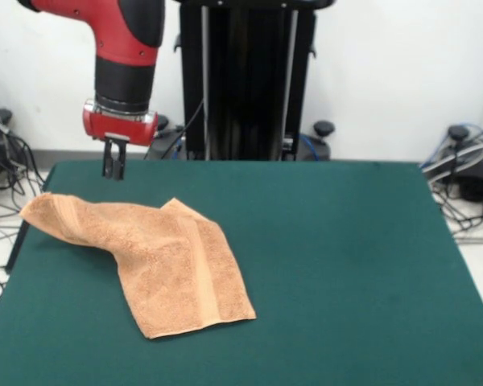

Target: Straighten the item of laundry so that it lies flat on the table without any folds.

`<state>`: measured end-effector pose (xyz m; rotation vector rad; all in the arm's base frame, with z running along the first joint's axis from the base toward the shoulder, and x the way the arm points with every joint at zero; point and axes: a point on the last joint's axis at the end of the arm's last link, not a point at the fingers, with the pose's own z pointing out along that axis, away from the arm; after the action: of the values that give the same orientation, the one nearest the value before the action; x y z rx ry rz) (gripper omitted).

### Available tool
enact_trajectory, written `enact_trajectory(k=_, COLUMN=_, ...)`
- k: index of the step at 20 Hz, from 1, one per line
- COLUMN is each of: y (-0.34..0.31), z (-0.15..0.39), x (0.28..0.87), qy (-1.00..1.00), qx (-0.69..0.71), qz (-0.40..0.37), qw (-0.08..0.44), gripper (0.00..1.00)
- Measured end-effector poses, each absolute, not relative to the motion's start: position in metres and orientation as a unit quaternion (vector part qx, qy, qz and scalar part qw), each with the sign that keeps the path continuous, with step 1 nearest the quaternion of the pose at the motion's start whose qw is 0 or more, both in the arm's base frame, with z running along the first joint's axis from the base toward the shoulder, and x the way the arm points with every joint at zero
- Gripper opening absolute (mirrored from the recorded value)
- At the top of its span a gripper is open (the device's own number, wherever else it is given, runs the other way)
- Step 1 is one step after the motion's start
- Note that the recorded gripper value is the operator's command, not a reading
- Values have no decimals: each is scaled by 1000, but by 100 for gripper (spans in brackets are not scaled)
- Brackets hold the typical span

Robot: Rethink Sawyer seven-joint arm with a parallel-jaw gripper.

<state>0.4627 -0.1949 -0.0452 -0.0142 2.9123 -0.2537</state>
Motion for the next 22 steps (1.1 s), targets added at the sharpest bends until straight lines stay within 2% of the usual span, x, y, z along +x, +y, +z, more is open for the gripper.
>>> enact_trajectory(k=12, y=-122, z=-75, x=473, qy=995, qx=-9, qz=-61, qw=82, gripper=0)
enact_trajectory(k=22, y=-108, z=-126, x=462, qy=996, qx=6, qz=-45, qw=81, gripper=0)
